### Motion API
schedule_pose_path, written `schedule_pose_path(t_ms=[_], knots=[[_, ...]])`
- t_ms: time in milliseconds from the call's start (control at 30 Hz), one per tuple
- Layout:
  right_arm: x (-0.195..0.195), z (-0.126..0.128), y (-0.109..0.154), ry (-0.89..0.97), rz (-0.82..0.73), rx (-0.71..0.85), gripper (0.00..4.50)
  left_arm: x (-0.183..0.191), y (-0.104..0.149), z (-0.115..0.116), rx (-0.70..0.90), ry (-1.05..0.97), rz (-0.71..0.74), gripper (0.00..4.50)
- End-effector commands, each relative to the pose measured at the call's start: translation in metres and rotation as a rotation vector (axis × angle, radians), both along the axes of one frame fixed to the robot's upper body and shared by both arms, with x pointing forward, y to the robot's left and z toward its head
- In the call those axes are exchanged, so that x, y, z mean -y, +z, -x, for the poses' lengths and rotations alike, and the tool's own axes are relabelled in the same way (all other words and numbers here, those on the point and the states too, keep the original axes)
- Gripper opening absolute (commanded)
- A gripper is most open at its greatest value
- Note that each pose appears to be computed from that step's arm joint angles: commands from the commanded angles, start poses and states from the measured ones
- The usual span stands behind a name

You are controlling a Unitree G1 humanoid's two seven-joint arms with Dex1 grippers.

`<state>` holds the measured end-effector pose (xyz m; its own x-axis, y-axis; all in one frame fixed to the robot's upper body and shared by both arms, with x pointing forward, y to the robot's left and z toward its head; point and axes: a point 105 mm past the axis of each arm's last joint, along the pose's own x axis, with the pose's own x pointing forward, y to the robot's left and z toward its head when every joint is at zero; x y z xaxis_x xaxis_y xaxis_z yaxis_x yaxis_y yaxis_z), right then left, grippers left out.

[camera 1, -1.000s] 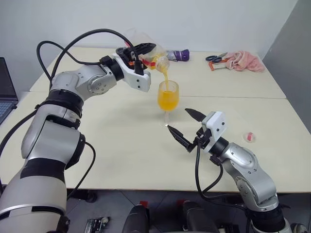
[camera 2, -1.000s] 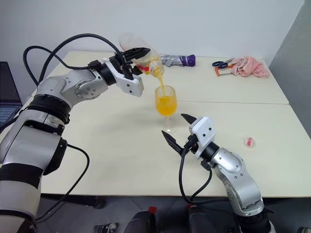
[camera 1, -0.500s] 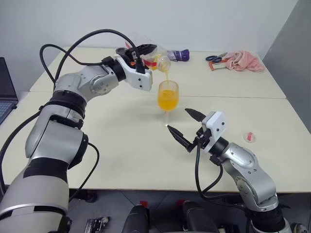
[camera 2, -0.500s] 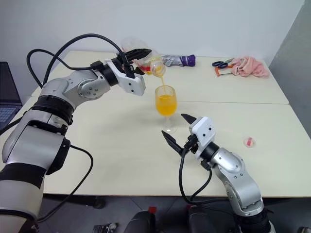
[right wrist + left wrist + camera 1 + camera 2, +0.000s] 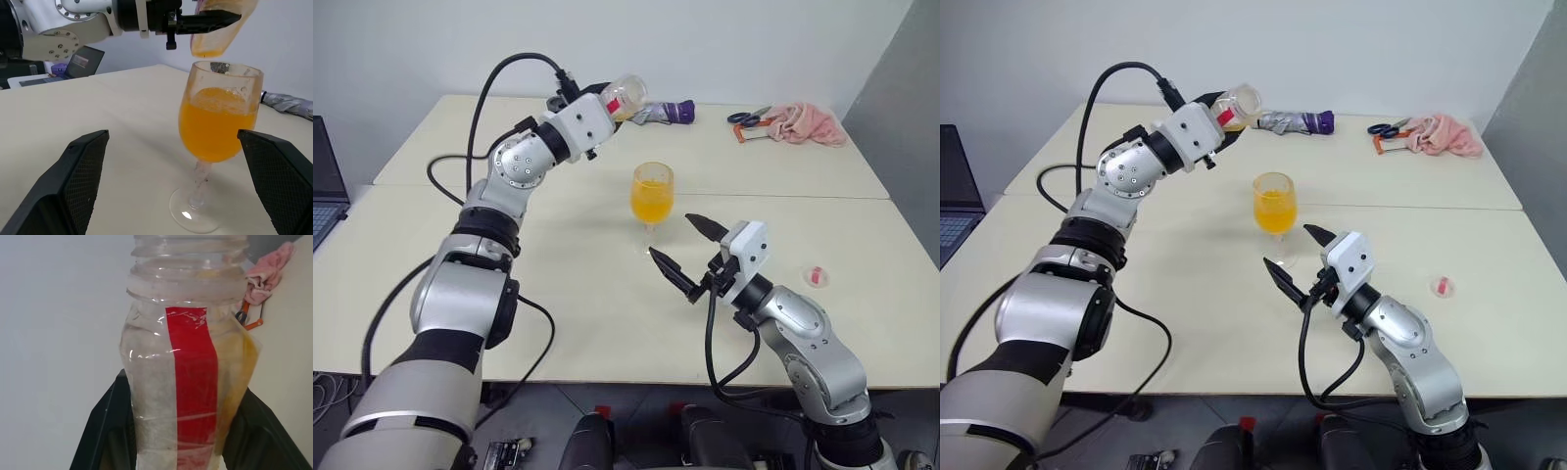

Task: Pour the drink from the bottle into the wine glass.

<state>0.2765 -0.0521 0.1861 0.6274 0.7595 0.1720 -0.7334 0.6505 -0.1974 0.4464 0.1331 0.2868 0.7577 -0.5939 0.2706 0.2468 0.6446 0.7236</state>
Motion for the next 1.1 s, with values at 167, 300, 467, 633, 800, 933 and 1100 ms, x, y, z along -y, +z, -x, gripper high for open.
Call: schedule_pose_path(t_ms=[167,300,467,633,800,933,1100], knots=[[-0.006,0.012,0.007,0.193,0.064,-0.041,4.5,-0.068,-0.002,0.005,-0.134,0.143,0.314,1.69],[-0.011,0.006,0.005,0.225,0.177,-0.014,4.5,-0.104,-0.027,0.017,-0.241,0.245,0.441,1.69],[-0.016,0.0,0.002,0.235,0.217,-0.002,4.5,-0.139,-0.06,0.035,-0.377,0.343,0.547,1.69],[-0.027,0.006,0.002,0.291,0.212,-0.003,4.5,-0.157,-0.08,0.046,-0.43,0.378,0.589,1.69],[-0.029,0.007,-0.001,0.304,0.225,0.002,4.5,-0.151,-0.087,0.048,-0.457,0.334,0.605,1.69],[-0.031,0.007,-0.001,0.307,0.225,0.004,4.5,-0.149,-0.094,0.048,-0.449,0.323,0.576,1.69],[-0.032,0.009,-0.003,0.307,0.232,0.005,4.5,-0.146,-0.108,0.048,-0.441,0.325,0.567,1.69]])
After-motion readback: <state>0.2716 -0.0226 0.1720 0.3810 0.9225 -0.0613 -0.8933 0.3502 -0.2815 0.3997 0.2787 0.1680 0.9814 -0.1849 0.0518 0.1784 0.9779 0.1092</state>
